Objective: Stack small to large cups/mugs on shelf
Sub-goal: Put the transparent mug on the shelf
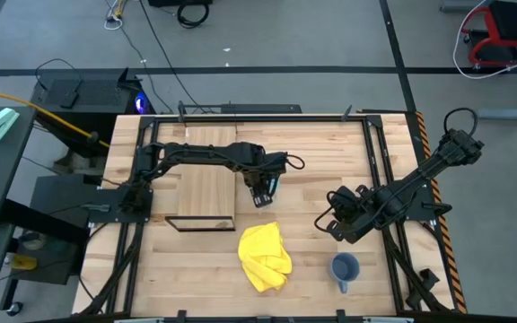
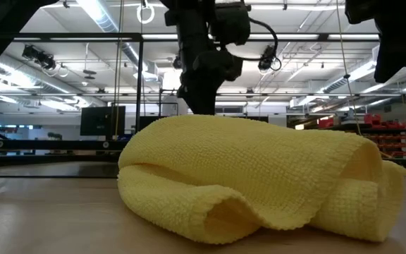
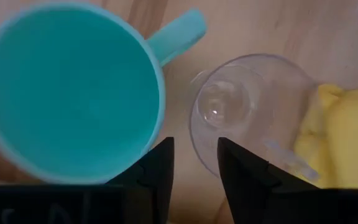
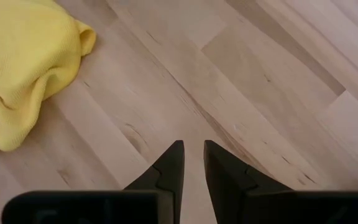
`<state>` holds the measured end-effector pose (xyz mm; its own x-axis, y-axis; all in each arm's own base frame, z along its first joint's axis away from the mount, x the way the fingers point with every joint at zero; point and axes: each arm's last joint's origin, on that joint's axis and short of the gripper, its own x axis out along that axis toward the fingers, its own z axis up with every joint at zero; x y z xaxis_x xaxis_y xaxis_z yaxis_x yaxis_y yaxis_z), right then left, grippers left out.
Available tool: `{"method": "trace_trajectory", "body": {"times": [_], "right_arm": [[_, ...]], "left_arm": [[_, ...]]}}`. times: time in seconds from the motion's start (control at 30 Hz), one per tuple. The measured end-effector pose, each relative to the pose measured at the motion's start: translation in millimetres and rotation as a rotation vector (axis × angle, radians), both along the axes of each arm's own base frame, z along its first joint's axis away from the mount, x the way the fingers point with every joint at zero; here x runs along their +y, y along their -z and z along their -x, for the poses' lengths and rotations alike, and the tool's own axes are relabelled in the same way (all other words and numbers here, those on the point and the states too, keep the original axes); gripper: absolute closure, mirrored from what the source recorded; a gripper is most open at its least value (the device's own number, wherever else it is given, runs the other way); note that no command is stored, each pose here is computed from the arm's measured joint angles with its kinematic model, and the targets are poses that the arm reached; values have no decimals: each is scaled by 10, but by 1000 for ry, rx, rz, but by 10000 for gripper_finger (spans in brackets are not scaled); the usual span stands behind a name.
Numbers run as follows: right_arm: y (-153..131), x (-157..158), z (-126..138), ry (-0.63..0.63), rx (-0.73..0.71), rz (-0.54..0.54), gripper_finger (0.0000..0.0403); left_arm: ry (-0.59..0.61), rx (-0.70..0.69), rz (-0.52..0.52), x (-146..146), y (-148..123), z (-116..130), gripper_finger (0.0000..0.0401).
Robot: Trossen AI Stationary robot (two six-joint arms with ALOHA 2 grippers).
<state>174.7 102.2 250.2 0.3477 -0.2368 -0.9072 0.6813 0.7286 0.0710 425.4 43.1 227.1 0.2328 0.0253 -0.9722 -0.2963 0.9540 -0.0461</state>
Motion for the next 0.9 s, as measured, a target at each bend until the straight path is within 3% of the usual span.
{"method": "trace_trajectory", "body": {"times": [0.27, 0.43, 0.5, 0.67, 0.9], "right_arm": [[-10, 28, -43, 0, -46, -29, 333], [-49, 84, -144, 45, -180, -90, 333], [-75, 98, -196, 70, -253, -102, 333], [-153, 68, -367, 98, -398, -152, 333], [-223, -176, -579, 156, -499, -139, 333]], "left_arm": [[29, -38, -4, -123, -663, 16, 247], [56, 85, -40, -304, -1034, 243, 246], [37, 61, -92, -384, -1126, 271, 249], [72, -9, -110, -560, -1417, 538, 260], [-49, -15, -220, -544, -1601, 1071, 273]]}}
